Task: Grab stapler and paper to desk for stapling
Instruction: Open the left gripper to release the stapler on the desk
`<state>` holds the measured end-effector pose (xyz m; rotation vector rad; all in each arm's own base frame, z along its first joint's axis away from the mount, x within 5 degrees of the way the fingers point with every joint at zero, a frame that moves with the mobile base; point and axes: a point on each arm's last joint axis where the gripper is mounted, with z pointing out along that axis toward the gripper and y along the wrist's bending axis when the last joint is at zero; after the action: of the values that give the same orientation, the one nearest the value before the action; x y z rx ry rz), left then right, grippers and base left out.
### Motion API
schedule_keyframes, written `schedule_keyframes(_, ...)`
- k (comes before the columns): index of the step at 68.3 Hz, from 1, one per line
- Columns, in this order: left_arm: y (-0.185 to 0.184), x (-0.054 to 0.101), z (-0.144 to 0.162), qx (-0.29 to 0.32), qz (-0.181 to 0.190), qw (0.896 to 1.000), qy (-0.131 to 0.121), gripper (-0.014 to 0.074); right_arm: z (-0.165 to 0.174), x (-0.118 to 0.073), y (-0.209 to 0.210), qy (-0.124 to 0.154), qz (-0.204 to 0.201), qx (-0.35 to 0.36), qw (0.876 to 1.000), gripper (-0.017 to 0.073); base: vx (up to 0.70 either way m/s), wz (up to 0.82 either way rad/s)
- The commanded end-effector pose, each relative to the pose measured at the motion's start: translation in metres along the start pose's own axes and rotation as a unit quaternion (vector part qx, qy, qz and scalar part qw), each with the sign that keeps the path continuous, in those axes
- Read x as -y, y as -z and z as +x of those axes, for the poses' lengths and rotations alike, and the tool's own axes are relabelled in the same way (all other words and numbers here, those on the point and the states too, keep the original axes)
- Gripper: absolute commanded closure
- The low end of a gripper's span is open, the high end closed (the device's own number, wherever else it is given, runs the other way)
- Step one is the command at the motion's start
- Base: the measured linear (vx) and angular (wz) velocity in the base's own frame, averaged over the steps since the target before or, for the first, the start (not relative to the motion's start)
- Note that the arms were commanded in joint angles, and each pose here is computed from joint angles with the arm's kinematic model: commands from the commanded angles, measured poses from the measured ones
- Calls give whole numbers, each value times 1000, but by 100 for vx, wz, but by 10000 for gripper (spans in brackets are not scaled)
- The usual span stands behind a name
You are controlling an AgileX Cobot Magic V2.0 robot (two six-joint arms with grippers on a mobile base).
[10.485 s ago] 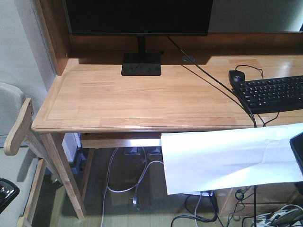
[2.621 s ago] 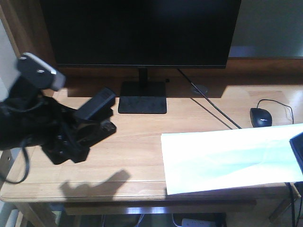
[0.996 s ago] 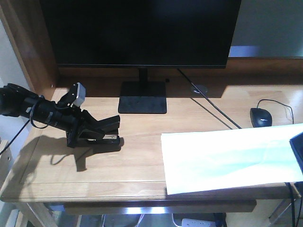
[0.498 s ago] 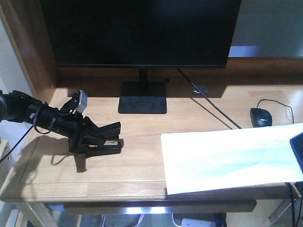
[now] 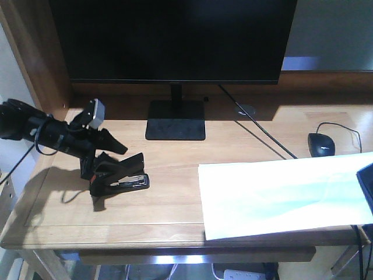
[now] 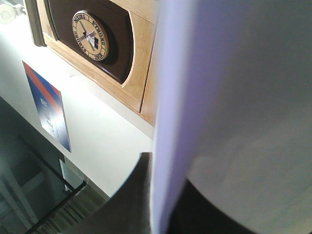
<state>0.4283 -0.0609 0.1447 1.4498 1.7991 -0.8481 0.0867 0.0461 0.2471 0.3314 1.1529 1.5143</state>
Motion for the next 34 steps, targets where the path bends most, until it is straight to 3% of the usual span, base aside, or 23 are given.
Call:
schedule_keyframes(1, 29, 6, -46, 38, -29, 998, -42, 167, 0, -7, 5, 0, -53, 12, 999, 561, 0, 0)
schedule_keyframes(8, 32, 8, -50, 36, -31, 998, -50, 278, 0, -7, 5, 0, -53, 12, 999, 561, 0, 0)
schedule_keyframes(22, 31, 10, -46, 10, -20, 998, -60, 605, 0, -7, 5, 0, -53, 12, 999, 561, 0, 0)
schedule_keyframes(34, 30, 9, -45, 4, -22, 998, -61, 601, 0, -7, 5, 0, -53, 12, 999, 561, 0, 0)
